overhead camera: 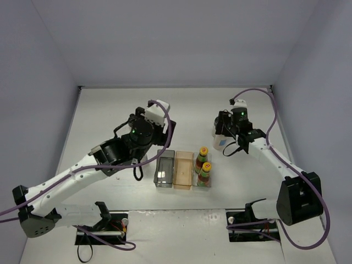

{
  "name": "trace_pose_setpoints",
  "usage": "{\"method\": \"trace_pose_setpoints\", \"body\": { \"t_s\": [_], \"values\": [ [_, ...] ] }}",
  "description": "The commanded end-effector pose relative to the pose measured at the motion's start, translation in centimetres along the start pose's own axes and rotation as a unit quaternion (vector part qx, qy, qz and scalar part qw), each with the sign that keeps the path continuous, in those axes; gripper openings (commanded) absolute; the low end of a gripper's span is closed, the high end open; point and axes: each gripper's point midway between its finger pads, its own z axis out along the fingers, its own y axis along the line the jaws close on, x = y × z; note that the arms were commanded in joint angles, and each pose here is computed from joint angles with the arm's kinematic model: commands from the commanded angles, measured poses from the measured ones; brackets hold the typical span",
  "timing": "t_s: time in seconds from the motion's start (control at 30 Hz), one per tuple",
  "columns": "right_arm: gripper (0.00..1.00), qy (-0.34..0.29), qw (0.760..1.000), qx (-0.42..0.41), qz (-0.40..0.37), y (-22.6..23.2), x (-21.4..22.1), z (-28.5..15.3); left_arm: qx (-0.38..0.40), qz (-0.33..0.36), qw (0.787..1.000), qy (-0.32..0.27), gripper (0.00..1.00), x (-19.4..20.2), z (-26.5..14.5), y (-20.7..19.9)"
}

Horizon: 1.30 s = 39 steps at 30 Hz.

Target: Organize the condiment bottles

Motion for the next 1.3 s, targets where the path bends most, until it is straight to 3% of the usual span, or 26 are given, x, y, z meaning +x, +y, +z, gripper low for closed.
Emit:
{"method": "trace_pose_setpoints", "body": {
  "t_s": [0.0,0.03,0.13,0.23,0.6,0.73,1.0,1.27],
  "values": [
    [0.54,-0.033,0.999,-0.015,0.0,0.8,-1.7,-0.3,-0.066,-0.037,0.997,-0.019,0.75,-0.7,-2.7,4.0],
    [0.5,-0.037,0.999,-0.017,-0.003,1.0,-2.0,-0.6,-0.075,-0.037,0.996,-0.018,0.75,-0.5,-3.0,4.5],
    [0.13,-0.046,0.998,-0.027,-0.026,2.3,-2.8,-1.9,-0.106,-0.035,0.994,-0.013,0.75,0.0,-4.3,6.5],
    [0.01,-0.057,0.996,-0.048,-0.054,4.2,-3.8,-3.2,-0.126,-0.035,0.991,0.003,0.75,0.9,-4.6,7.9],
    [0.0,-0.138,0.968,-0.162,-0.131,12.2,-11.2,-8.8,-0.116,-0.083,0.987,0.075,0.75,4.2,-2.2,10.6],
    [0.0,-0.142,0.953,-0.217,-0.158,14.9,-12.0,-10.4,-0.126,-0.09,0.983,0.1,0.75,5.6,-1.1,12.1],
    [0.0,-0.149,0.909,-0.315,-0.229,19.5,-10.1,-14.8,-0.158,-0.122,0.972,0.122,0.75,9.4,0.2,15.1],
    [0.0,-0.114,0.868,-0.392,-0.284,21.3,-6.4,-17.9,-0.179,-0.126,0.969,0.118,0.75,10.4,-0.2,16.8]
  ]
}}
